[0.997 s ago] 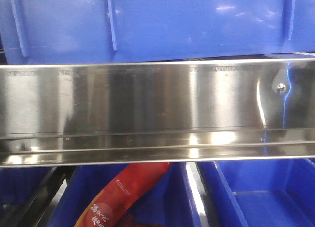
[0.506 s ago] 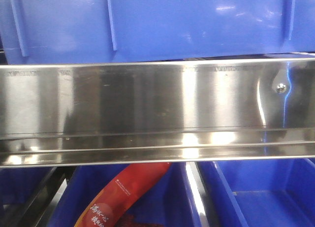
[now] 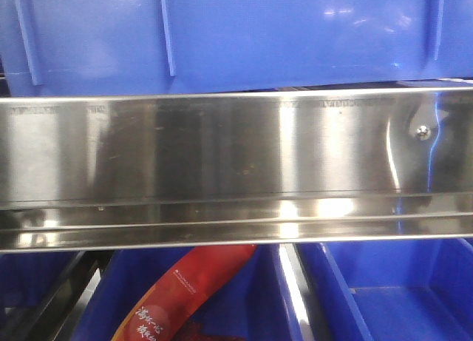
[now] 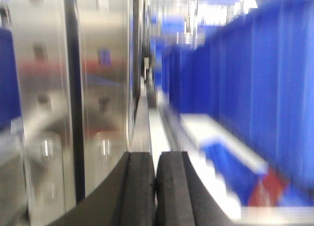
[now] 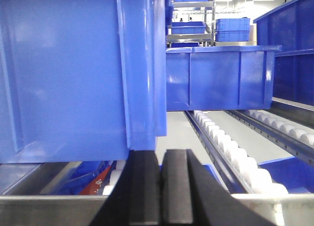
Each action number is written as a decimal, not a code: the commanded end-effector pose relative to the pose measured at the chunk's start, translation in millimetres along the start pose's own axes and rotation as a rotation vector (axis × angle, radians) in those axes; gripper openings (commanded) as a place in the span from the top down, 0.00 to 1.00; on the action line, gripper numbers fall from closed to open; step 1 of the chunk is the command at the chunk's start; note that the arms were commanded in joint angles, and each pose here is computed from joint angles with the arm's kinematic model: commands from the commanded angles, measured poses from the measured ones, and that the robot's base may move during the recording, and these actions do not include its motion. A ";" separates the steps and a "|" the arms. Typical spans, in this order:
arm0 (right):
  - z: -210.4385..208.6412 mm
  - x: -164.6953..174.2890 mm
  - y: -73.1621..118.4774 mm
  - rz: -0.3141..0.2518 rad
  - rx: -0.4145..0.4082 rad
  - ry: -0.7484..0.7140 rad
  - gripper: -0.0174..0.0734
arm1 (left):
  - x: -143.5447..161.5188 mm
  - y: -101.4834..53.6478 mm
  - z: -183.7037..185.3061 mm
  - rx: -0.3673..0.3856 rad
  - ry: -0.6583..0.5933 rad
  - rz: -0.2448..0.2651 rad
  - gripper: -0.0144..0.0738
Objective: Move blue bin to conveyor side
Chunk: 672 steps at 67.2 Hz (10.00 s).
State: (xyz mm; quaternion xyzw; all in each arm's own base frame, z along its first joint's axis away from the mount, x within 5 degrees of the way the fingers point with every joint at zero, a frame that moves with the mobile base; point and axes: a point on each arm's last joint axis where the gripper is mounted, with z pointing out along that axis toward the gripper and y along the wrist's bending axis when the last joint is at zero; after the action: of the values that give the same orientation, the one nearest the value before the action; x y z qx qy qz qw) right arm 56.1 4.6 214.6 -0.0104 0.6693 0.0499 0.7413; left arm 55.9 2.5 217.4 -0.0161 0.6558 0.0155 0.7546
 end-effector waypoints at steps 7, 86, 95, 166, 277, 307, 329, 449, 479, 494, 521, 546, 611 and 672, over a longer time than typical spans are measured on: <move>-1.8 -19.7 0.5 0.003 0.003 -0.075 0.89 | -37.2 0.0 -3.3 -0.002 -0.074 0.002 0.84; 111.3 -257.0 22.1 -0.017 -0.085 0.272 0.19 | -260.5 -68.0 160.2 0.370 0.314 0.031 0.15; 136.8 -273.2 25.2 -0.055 -0.115 0.435 0.19 | -265.5 -75.6 181.3 0.362 0.392 -0.009 0.15; 290.4 -239.1 19.6 -0.143 -0.110 0.825 0.19 | -235.7 -94.4 284.4 0.073 0.822 -0.022 0.16; 340.7 -182.0 14.5 -0.152 -0.098 0.969 0.19 | -159.0 -89.8 347.6 0.010 1.011 -0.060 0.16; 340.7 -182.0 14.5 -0.152 -0.098 0.969 0.19 | -157.5 -90.1 348.5 0.010 1.015 -0.059 0.16; 340.7 -182.0 14.5 -0.152 -0.098 0.969 0.19 | -152.9 -97.6 349.1 0.093 1.042 -0.064 0.16; 340.8 -181.8 14.5 -0.152 -0.098 0.969 0.87 | -143.9 -83.7 356.8 0.058 1.056 -0.041 0.46; 339.2 -184.3 14.7 -0.153 -0.098 0.963 0.89 | -147.7 -81.9 355.1 0.049 1.045 -0.031 0.85; 322.0 -208.4 15.9 -0.156 -0.095 0.902 0.89 | -180.2 -73.6 337.3 0.031 0.963 -0.016 0.85; 265.9 -270.2 26.6 -0.117 -0.148 0.726 0.89 | -250.4 -60.4 284.0 0.051 0.784 -0.038 0.85; 224.0 -258.4 40.5 -0.105 -0.198 0.785 0.89 | -240.0 -55.3 241.7 0.060 0.845 0.015 0.85; 157.4 -237.2 42.8 -0.045 -0.252 0.839 0.89 | -240.0 -34.4 153.9 0.070 0.828 0.012 0.85; 155.8 -233.0 54.9 -0.019 -0.331 0.855 0.89 | -228.8 -35.2 154.0 0.071 0.866 0.017 0.85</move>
State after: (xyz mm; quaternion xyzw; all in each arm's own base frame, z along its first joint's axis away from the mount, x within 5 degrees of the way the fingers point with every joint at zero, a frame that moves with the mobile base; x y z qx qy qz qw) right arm 186.9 54.7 453.7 -0.1441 0.9199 0.1224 0.3435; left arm 182.0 -24.5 452.4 -0.0013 0.9337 0.0065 0.3579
